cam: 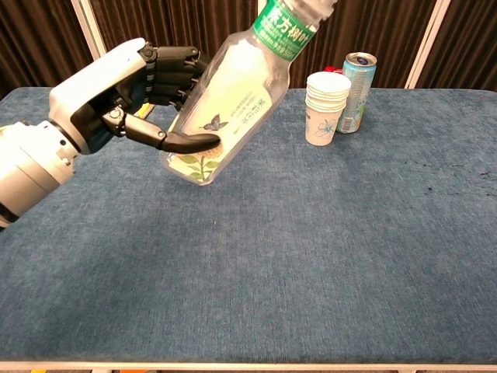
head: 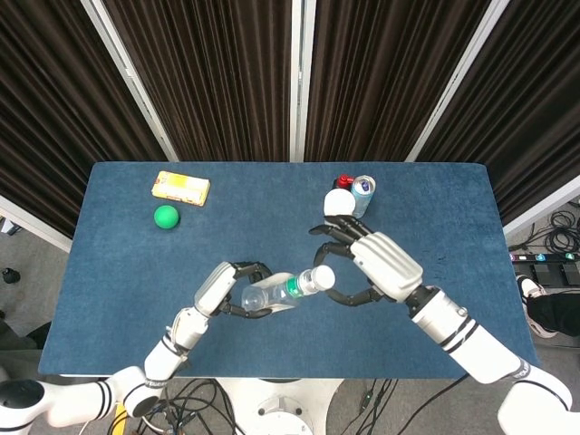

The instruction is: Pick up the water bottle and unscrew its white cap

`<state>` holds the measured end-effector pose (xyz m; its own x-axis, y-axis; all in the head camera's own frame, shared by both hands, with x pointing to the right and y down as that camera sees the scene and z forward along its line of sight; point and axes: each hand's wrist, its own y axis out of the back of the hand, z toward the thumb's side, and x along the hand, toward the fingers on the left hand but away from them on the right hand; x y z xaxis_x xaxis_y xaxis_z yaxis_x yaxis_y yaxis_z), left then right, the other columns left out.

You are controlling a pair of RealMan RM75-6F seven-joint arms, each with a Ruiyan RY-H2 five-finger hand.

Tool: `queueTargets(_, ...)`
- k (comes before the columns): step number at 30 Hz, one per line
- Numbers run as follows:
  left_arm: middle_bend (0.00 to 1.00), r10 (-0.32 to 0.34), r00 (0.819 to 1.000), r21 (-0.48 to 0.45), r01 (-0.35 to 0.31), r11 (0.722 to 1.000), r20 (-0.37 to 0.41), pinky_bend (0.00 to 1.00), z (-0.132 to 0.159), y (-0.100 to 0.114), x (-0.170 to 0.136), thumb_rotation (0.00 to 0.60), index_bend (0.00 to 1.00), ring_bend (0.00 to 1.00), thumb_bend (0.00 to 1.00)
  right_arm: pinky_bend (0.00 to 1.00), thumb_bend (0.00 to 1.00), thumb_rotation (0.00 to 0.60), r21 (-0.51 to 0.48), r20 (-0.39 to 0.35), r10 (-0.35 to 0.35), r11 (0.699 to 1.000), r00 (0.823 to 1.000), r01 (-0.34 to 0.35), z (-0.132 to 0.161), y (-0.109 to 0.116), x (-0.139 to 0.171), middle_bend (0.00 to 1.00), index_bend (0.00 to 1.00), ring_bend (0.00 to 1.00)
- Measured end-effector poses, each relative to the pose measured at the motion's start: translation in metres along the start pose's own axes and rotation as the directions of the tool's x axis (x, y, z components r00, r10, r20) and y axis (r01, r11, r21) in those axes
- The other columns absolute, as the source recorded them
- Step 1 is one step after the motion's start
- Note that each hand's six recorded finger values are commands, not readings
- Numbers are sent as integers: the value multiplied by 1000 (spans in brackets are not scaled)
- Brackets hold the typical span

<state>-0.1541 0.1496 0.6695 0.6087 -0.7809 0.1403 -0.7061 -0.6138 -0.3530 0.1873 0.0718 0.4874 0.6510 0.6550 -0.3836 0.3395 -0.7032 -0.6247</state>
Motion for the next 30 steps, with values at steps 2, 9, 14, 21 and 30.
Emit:
queueTargets(2,561,-2,1000,30,3,1000,-8,607,-4,2,-1,600,591,508,416,0,227,600,-4,9,-12,1000,1000,12,-3,4,3,147,536,0)
queueTargets(9,554,-33,995,305,61,950,-96,586,-36,14,-8,600,593,505,416,0,226,600,-8,119,-19,1000,993,20,-37,7,21,139,537,0)
queueTargets(14,541,-71,976,519,169,838,-204,555,-63,17,-14,600,586,484,415,0,227,600,-23,185,-7,1000,983,12,-62,-1,31,136,539,0)
queueTargets(21,403,-115,929,642,329,692,-352,445,-91,8,-21,600,412,324,288,0,228,600,-93,230,38,995,973,-17,-84,-25,41,135,542,0)
queueTargets(30,237,-124,885,657,420,625,-449,323,-94,4,-27,600,158,178,174,0,228,600,-97,287,56,995,956,-29,-114,-43,48,130,540,0)
